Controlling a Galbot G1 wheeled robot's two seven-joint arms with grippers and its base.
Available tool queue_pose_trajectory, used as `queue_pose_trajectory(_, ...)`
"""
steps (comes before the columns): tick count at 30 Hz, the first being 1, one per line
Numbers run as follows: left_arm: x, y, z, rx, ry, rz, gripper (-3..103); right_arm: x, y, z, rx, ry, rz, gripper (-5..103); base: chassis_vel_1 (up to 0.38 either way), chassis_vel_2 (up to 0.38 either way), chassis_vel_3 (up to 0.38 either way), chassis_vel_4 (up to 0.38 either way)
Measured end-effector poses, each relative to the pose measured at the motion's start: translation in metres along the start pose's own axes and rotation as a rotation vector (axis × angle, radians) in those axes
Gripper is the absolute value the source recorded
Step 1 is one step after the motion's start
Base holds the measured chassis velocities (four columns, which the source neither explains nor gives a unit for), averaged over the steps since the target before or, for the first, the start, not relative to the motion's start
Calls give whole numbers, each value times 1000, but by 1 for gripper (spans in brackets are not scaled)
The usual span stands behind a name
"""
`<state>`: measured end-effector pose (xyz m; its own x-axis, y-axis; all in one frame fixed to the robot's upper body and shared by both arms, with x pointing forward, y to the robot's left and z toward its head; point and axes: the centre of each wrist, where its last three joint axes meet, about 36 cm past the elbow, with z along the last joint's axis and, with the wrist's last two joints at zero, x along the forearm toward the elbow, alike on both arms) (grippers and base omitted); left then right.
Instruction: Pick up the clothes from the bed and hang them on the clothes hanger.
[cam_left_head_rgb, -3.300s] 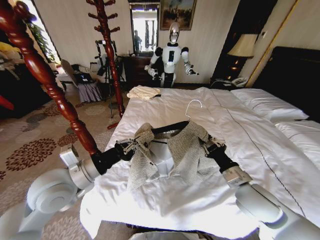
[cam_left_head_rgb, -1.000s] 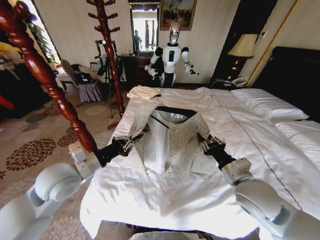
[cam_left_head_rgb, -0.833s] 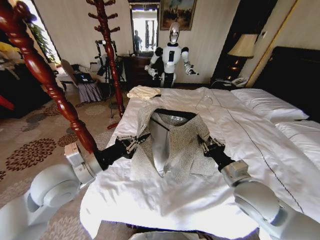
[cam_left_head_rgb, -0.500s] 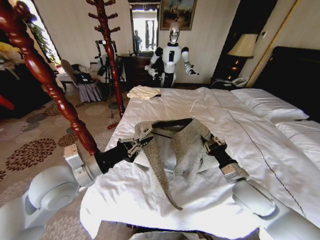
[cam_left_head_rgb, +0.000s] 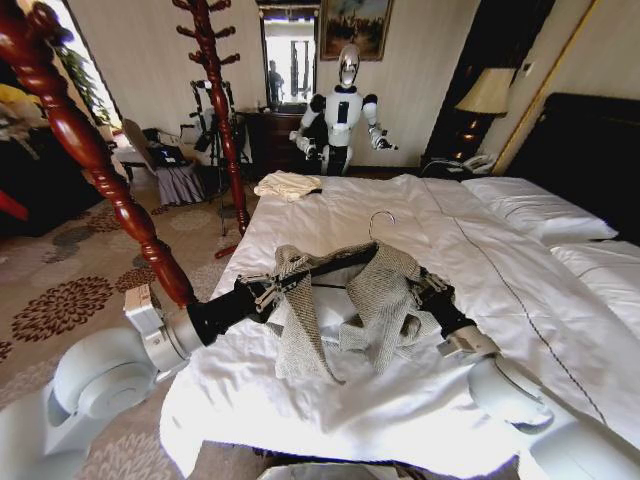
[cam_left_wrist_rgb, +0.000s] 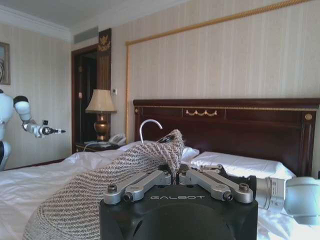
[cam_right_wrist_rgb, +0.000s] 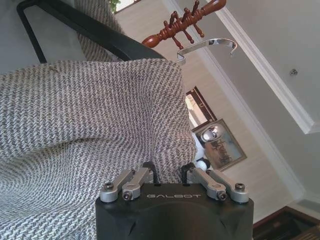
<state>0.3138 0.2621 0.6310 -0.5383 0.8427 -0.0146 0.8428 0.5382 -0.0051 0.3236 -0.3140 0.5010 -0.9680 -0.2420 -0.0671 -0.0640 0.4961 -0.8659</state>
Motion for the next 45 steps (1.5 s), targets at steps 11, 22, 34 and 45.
queue_pose_trajectory(11, -16, -13, 18, -82, 97, 95, 2, 4, 1, -34, -253, -2, -71, 23, 0, 0, 0, 0)
queue_pose_trajectory(22, -16, -4, 18, -139, 165, 113, 2, -1, 2, -48, -422, -28, -99, 23, 0, 0, 0, 0)
queue_pose_trajectory(34, -12, 2, 9, -171, 184, 78, 2, -3, 25, -61, -525, -112, -169, 23, 0, 0, 0, 0)
queue_pose_trajectory(45, -10, 7, 10, -189, 128, 71, 23, -4, 21, -61, -643, -238, -188, 23, 0, 0, 0, 0)
